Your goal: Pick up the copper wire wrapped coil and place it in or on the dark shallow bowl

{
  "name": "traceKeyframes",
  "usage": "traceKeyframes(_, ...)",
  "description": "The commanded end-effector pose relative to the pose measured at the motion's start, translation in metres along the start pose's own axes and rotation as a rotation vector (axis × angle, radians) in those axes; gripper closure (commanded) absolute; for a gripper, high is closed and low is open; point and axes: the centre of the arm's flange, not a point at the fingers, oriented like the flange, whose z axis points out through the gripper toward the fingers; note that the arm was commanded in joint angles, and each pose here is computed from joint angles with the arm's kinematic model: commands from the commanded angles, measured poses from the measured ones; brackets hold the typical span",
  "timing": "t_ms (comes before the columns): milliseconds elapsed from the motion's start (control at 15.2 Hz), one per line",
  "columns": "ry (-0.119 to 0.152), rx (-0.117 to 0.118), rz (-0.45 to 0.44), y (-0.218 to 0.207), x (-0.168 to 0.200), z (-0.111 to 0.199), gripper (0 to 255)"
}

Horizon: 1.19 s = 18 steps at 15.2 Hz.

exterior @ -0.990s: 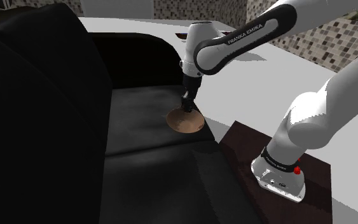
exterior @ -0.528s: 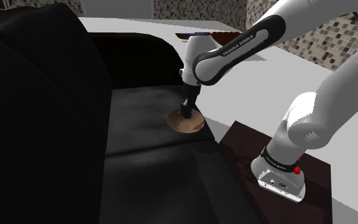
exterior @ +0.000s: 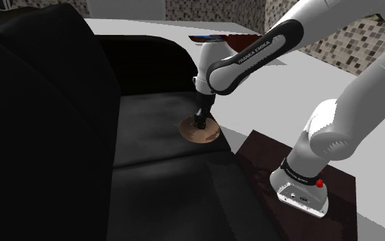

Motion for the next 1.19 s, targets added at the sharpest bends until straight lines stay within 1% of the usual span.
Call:
traceKeyframes(0,0.0,0.0,0.0,0.0,0.0,0.0,0)
traceKeyframes(330,0.0,0.0,0.0,0.0,0.0,0.0,0)
traceKeyframes(594,0.0,0.0,0.0,0.0,0.0,-0.05,0)
traceKeyframes(1122,0.0,0.0,0.0,0.0,0.0,-0.05,0)
